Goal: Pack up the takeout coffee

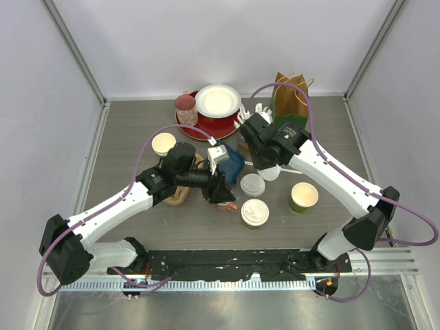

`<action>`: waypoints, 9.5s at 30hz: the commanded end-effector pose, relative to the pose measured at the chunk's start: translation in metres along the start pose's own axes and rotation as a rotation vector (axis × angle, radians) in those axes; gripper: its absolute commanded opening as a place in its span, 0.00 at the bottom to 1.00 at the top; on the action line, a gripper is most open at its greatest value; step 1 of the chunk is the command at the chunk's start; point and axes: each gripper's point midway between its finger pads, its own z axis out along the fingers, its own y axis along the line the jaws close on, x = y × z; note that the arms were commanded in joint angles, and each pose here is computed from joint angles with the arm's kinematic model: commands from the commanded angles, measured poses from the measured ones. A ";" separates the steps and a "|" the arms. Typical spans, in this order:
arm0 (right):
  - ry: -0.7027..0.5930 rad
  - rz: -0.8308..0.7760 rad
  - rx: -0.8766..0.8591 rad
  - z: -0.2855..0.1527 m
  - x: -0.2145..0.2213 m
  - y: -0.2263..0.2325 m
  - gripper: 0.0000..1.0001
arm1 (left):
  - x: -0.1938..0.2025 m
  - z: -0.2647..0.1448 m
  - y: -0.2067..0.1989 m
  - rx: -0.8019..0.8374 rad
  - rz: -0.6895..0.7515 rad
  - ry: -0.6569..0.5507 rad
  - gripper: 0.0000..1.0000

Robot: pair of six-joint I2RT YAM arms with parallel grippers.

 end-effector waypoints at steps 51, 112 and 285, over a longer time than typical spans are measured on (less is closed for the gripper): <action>0.385 0.125 0.417 0.011 0.124 -0.119 0.01 | -0.004 -0.013 -0.007 0.027 0.015 -0.088 0.53; 0.404 -0.006 0.480 0.014 0.118 -0.108 0.01 | -0.001 -0.014 0.000 0.010 0.031 -0.075 0.53; 0.410 0.109 0.442 -0.002 0.154 -0.117 0.01 | 0.001 -0.017 0.002 0.009 0.056 -0.061 0.53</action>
